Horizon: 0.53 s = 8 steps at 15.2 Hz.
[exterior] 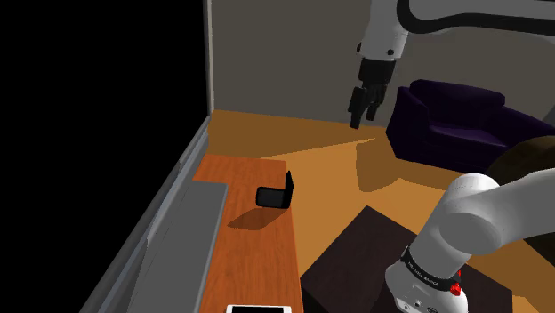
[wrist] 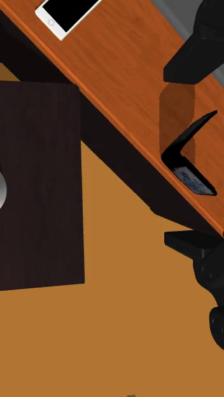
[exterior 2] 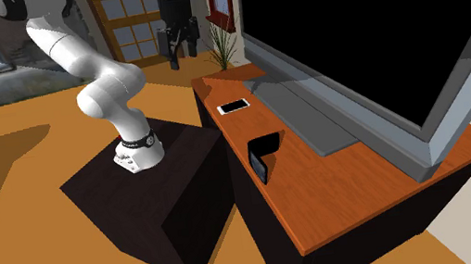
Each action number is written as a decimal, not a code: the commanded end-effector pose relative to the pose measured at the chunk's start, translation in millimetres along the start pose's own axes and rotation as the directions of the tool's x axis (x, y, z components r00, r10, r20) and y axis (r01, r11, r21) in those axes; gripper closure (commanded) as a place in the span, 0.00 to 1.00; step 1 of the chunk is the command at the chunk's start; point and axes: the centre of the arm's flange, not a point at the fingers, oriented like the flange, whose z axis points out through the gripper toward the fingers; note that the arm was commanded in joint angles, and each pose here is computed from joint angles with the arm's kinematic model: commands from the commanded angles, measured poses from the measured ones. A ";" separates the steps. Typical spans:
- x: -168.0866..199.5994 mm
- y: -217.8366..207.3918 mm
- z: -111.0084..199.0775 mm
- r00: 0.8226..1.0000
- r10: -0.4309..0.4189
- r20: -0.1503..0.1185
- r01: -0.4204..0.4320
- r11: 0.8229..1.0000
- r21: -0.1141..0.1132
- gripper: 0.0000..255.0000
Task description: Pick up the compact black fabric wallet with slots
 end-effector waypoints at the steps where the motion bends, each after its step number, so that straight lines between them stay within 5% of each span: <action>1: 0.0 0.0 0.0 1.000 0.000 0.000 0.000 1.000 0.000 0.00; 8: 53.7 -15.1 73.1 0.981 0.197 0.002 -0.197 0.980 0.012 0.00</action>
